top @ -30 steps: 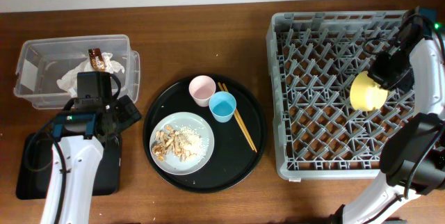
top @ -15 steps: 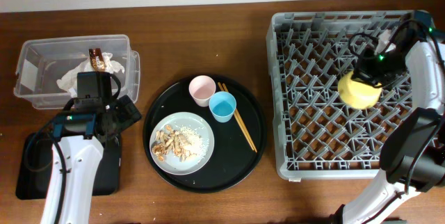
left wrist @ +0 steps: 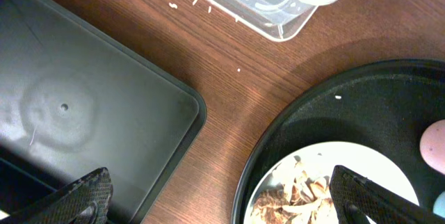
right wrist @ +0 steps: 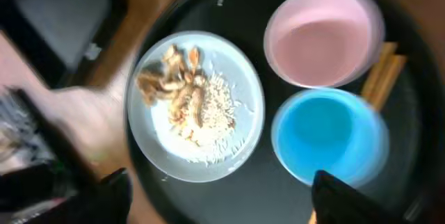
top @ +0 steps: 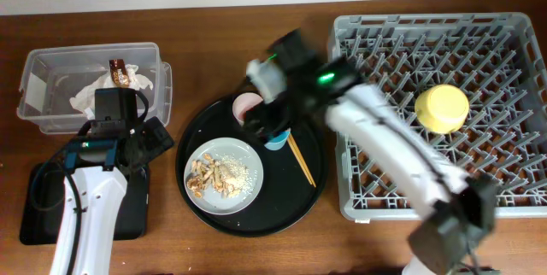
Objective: Sort waste into correct bins and load items into the dishwasher rack
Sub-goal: 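Reach the right gripper to the light-blue cup and grasp it, then place the light-blue cup in the rack beside the yellow cup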
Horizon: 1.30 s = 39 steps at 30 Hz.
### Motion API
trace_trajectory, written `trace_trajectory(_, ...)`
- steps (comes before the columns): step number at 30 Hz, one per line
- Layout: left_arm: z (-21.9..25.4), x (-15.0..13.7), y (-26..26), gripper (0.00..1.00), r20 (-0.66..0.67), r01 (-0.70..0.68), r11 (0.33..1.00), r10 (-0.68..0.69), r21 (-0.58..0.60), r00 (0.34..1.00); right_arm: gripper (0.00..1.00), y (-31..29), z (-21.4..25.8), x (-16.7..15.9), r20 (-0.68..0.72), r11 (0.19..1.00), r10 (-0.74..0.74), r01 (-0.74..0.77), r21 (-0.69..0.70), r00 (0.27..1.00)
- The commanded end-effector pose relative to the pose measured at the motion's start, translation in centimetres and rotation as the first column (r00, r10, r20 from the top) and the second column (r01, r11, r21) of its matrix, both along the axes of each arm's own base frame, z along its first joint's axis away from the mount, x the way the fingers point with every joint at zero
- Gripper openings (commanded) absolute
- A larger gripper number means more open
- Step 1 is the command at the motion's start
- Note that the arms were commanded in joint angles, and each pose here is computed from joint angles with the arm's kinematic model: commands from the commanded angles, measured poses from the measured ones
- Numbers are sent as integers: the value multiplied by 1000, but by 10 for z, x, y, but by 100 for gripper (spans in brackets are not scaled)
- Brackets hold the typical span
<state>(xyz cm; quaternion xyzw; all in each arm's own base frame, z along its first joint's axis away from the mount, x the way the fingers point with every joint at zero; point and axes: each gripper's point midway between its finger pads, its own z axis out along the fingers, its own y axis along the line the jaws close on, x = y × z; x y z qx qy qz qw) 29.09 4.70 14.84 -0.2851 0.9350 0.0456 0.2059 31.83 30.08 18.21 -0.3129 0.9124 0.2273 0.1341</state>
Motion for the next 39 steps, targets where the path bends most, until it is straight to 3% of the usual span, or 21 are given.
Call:
trace_trajectory(1,2,0,3,99,7,-18,1000,18,6,1000,69,6,-47,7,82,963,-114,131,-236,990)
trace_trajectory(2,2,0,3,99,7,-18,1000,18,6,1000,59,20,-64,3,90,960,-82,103,-262,993)
trace_trajectory(5,2,0,3,99,7,-18,1000,18,6,1000,54,6,-91,17,169,896,-159,214,-388,973)
trace_trajectory(7,2,0,3,99,7,-18,1000,18,6,1000,54,3,-96,21,169,891,-168,223,-395,971)
trace_trajectory(13,2,0,3,99,7,-18,1000,18,6,1000,38,-8,-113,11,128,876,-165,205,-436,978)
trace_trajectory(16,2,0,3,99,7,-18,1000,18,6,1000,25,-8,-113,11,128,876,-165,205,-436,978)
trace_trajectory(18,2,0,3,99,7,-18,1000,18,6,1000,4,-9,-112,9,121,877,-165,202,-437,979)
trace_trajectory(23,2,0,3,99,7,-18,1000,18,6,1000,4,-14,-61,-3,109,891,-164,194,-411,980)
trace_trajectory(27,2,0,3,99,7,-18,1000,18,6,1000,4,-43,58,-7,130,944,-242,264,-199,962)
trace_trajectory(30,2,0,3,99,7,-18,1000,18,6,1000,4,-165,121,-5,100,863,-492,499,-73,865)
trace_trajectory(33,2,0,3,99,7,-18,1000,18,6,1000,4,-239,118,-11,-70,847,-525,529,55,848)
trace_trajectory(35,2,0,3,99,7,-18,1000,18,6,1000,4,-251,107,-12,-165,841,-468,495,218,868)
trace_trajectory(37,2,0,3,99,7,-18,1000,18,6,1000,4,-266,94,-10,-259,728,-408,483,487,876)
trace_trajectory(39,2,0,3,99,7,-18,1000,18,6,1000,4,-291,72,2,-334,559,-434,541,628,836)
